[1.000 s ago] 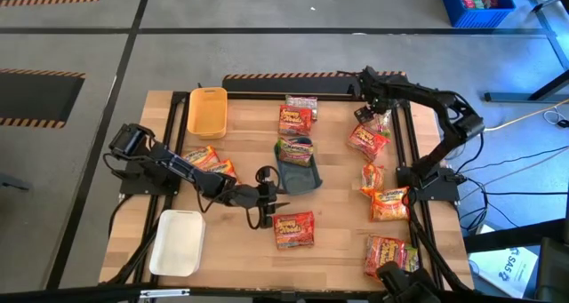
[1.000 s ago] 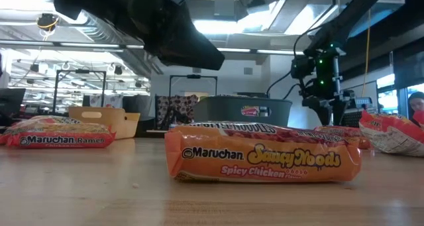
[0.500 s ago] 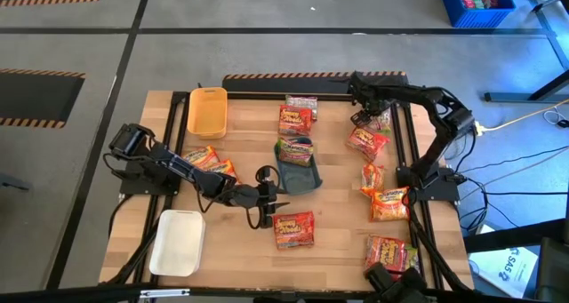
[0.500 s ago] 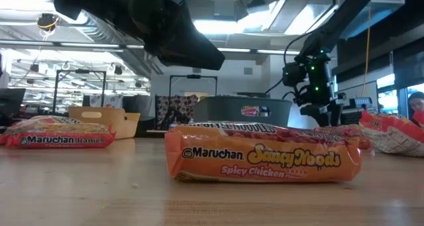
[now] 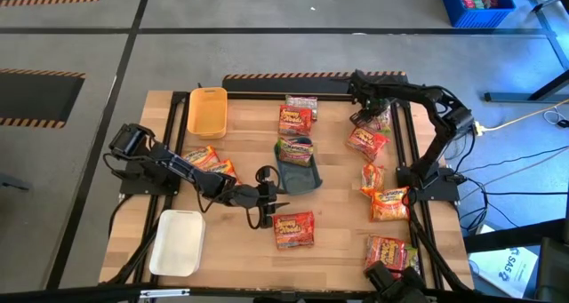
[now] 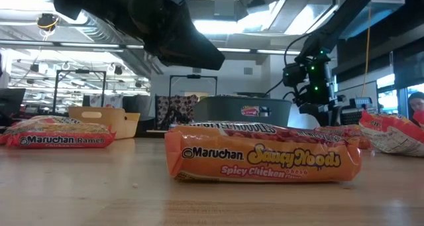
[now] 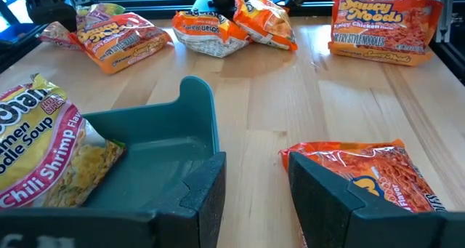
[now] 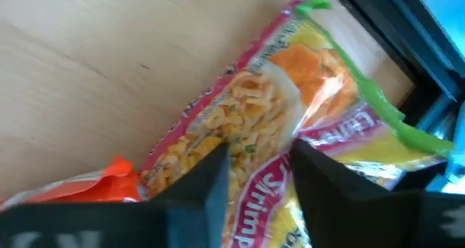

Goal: Sort Maruchan noodles
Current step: Put the green noodles into the blue bin

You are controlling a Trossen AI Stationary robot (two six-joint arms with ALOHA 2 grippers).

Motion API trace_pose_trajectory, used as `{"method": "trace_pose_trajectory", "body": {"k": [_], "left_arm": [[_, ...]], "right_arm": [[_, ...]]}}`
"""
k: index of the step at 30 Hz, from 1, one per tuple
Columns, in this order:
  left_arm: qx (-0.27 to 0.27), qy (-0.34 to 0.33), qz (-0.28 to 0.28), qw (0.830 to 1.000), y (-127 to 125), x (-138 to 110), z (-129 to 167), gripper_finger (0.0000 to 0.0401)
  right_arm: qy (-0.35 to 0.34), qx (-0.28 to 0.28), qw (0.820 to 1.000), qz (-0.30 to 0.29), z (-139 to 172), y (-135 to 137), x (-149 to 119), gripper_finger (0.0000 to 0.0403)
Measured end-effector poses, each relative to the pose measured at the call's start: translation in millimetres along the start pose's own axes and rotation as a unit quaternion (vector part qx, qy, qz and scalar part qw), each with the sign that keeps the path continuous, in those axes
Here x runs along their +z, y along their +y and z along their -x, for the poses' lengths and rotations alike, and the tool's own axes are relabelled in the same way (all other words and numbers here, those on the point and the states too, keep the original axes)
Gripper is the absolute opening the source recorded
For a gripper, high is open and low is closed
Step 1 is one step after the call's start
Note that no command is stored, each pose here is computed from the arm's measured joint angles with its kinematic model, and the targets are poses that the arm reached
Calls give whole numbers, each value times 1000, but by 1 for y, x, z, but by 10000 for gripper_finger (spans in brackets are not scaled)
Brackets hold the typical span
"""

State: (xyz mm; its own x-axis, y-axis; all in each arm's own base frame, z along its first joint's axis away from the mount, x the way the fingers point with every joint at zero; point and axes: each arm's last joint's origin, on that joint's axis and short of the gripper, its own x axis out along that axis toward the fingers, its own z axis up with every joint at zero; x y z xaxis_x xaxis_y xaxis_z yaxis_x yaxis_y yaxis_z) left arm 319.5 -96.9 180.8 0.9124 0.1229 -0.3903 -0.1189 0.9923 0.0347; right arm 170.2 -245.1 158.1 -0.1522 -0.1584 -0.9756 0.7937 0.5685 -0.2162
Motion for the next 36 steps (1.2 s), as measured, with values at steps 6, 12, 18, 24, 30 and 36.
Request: {"method": "trace_pose_trajectory", "body": {"k": [6, 12, 18, 24, 30, 36], "left_arm": [[0, 0, 0, 1000, 0, 0, 0, 143], [0, 0, 0, 1000, 0, 0, 0, 143], [0, 0, 0, 1000, 0, 0, 0, 143], [1, 0, 0, 1000, 0, 0, 0, 143], [2, 0, 0, 1000, 0, 0, 0, 143], [2, 0, 0, 1000, 0, 0, 0, 143]], "right_arm": [[-5, -1, 1000, 6, 0, 0, 1, 53], [-8, -16, 1000, 14, -1, -1, 2, 8], [-9, -25, 999, 26, -1, -1, 2, 1], [-19, -34, 999, 36, 3, -2, 1, 0], [-66, -6, 997, 31, 29, -6, -5, 1], [-126, 20, 991, 44, 61, -3, -15, 1]]}}
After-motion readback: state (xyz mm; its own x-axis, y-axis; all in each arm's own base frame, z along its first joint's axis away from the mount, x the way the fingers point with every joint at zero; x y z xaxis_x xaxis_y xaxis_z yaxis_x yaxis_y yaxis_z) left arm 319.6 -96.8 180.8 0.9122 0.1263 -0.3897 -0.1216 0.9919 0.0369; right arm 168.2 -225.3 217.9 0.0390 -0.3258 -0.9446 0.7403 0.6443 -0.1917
